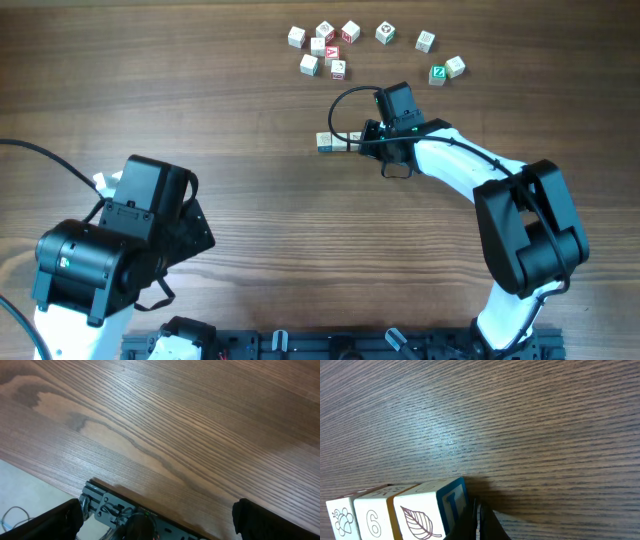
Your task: Form a horizontal line
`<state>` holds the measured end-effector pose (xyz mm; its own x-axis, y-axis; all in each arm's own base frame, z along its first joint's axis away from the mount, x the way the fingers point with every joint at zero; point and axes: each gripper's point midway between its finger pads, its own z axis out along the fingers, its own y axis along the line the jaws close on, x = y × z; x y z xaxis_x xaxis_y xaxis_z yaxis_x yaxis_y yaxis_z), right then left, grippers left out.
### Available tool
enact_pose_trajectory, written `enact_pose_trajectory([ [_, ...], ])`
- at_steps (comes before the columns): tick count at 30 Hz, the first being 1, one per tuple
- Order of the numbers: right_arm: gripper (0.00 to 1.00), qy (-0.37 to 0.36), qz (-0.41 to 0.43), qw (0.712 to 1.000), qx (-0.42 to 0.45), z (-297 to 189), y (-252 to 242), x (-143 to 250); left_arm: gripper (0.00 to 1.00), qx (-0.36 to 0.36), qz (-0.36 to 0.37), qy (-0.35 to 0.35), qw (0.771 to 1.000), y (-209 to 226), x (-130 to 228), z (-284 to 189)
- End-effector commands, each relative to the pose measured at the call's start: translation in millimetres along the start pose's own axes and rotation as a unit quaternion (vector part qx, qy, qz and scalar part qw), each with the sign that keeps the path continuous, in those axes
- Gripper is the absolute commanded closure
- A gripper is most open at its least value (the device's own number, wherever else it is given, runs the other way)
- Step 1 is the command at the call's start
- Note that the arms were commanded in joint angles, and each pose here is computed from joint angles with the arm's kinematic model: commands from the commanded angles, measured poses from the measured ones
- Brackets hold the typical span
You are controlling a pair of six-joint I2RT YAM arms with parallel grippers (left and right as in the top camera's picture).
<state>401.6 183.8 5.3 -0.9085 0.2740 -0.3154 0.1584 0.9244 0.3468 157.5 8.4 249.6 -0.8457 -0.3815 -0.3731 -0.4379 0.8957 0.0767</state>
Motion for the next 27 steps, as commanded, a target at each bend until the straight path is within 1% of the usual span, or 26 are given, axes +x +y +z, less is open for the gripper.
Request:
enact_pose_trajectory([
  [1,0.95,0.001,0.003,1.0,-0.011,-5.5,5.7,1.7,0.0,-0.009,-0.01,-0.003,1.0,2.8,-1.6,1.2],
  [6,0.95,0.005,0.005,1.0,-0.019,-5.6,8.7,2.9,0.0,-0.009,-0.01,-0.003,1.0,2.7,-1.7,1.2],
  [22,0.96,0.011,0.093,0.995,-0.015,-5.5,7.0,5.0,0.0,-0.009,-0.01,-0.003,1.0,2.8,-1.6,1.2],
  [27,0.96,0.012,0.106,0.994,-0.015,-5.6,7.1,5.2,0.0,-0.009,-0.01,-0.003,1.0,2.8,-1.6,1.2],
])
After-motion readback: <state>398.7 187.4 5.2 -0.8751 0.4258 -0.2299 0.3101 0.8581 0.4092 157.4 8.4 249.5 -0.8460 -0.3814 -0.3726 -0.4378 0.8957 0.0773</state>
